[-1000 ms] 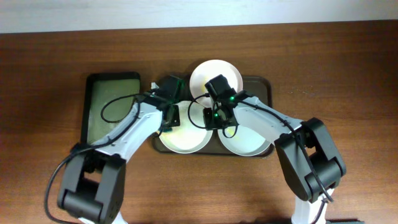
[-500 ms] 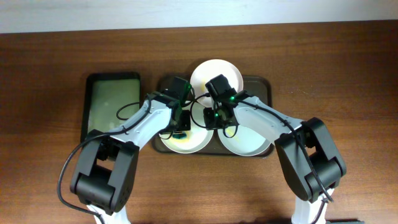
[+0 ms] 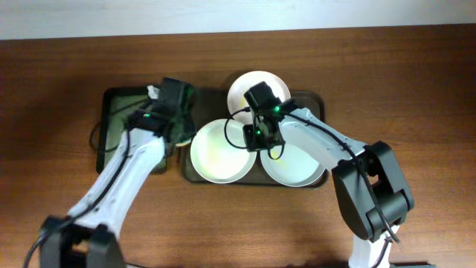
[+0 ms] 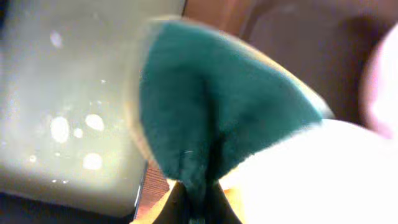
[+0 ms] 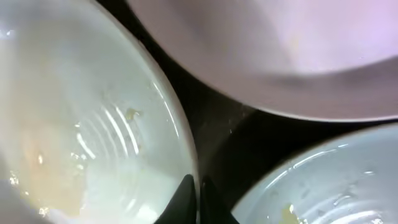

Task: Clean dirty plates on tray and stack at the side

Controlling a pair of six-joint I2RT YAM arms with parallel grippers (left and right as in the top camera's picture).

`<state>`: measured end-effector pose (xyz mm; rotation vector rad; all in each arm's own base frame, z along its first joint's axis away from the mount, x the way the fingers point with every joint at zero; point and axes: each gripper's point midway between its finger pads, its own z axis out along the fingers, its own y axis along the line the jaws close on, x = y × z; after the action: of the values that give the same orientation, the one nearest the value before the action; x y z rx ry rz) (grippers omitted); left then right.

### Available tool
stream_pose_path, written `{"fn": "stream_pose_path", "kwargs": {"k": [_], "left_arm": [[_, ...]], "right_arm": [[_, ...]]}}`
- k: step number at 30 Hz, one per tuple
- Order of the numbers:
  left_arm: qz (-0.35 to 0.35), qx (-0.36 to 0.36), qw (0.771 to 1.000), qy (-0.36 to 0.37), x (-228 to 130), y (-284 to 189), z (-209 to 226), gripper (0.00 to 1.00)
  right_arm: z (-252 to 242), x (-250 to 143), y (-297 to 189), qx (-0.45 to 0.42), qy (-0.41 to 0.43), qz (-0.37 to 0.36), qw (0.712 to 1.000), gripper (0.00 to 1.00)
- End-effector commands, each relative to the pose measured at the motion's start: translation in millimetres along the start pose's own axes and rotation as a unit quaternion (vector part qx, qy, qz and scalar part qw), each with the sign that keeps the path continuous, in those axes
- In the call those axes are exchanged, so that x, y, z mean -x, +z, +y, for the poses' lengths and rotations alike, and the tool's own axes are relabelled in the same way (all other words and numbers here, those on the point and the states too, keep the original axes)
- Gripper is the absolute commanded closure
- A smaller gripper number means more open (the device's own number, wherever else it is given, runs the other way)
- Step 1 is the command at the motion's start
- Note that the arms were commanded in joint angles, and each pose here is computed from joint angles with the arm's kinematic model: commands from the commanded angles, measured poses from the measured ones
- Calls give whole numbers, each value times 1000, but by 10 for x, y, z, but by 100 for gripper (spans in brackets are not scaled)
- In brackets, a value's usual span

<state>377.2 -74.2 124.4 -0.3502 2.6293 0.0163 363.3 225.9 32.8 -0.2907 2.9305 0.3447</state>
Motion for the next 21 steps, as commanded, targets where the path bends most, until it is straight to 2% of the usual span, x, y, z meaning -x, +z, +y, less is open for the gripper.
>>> {"fn": "stream_pose_path", "kwargs": {"k": [1,3,8,10,14,19,21], "left_arm": [[7,-65,998,1,50,-149,-73,100],[9,-63,998,-20,109,-121,66,100],[-1,-19,997,-76,325,-42,746,100],[-1,-2,995,-99,357,-29,1005,100],[5,19,991,-134,351,-22,1321,100],[8,26,992,-126,343,-19,1417,100],[8,26,992,-126,342,-19,1418,100]], "right_arm": [[84,274,-280,-4,-42,-32,999,96],[67,365,-444,-23,-57,-40,997,96],[-129,678,-1053,-197,-109,-107,969,96],[-42,778,-1275,-274,-166,-137,937,96],[277,800,-1468,-349,-265,-163,884,96],[665,862,-1941,-494,-341,-218,770,96],[868,852,-2069,-524,-372,-227,732,96]]}}
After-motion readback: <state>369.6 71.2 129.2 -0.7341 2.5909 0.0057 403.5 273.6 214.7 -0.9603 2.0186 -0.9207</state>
